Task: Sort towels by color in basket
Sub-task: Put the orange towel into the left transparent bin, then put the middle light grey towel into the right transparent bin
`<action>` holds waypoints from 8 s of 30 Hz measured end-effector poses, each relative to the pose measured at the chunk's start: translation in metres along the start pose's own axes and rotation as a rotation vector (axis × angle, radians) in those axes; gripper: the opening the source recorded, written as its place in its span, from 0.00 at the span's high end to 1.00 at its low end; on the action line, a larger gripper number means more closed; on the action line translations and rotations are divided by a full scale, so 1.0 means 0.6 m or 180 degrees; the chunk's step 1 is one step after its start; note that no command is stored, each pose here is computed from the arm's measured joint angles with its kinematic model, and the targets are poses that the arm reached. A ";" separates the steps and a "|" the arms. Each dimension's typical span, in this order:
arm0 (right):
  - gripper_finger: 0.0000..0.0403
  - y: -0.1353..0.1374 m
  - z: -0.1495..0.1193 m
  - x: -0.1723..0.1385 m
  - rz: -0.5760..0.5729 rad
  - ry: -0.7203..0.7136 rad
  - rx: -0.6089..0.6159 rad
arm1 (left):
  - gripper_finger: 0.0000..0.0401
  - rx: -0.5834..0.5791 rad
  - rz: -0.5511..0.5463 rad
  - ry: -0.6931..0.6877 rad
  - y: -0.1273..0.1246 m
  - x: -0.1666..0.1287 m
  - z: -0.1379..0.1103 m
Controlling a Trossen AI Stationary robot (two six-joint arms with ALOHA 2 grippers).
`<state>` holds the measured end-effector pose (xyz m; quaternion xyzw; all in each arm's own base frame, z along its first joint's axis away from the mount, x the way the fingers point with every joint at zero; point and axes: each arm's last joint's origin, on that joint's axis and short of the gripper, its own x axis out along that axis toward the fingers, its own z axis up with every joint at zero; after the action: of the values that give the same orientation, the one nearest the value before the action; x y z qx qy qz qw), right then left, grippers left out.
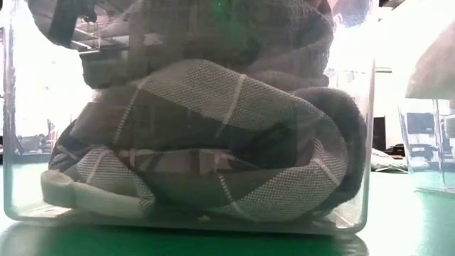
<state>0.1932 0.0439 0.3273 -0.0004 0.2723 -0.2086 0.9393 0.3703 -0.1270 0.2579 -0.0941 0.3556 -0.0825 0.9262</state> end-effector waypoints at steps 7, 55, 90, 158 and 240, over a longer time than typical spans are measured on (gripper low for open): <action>0.24 0.000 0.001 0.000 0.0005 -0.0015 0.0013 | 1.00 0.0269 -0.0013 0.0229 -0.007 0.052 -0.030; 0.24 0.000 0.001 0.000 0.0003 -0.0015 -0.0009 | 0.90 0.1357 0.0290 0.1102 -0.012 0.113 -0.040; 0.24 0.000 -0.001 0.000 -0.0004 0.0009 -0.0027 | 0.42 0.1357 0.0206 0.1368 -0.045 -0.038 0.095; 0.24 0.005 -0.008 -0.003 0.0028 0.0109 0.0060 | 0.42 0.1394 0.0954 0.0591 0.019 -0.071 0.054; 0.94 -0.083 0.125 0.143 0.0751 0.0198 -0.0645 | 0.56 0.1007 0.2015 -0.2223 0.203 -0.304 -0.059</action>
<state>0.2777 -0.0439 0.3527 -0.0568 0.3191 -0.0682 0.9436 0.2229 0.0269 0.3209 0.1382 0.0184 0.1863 0.9726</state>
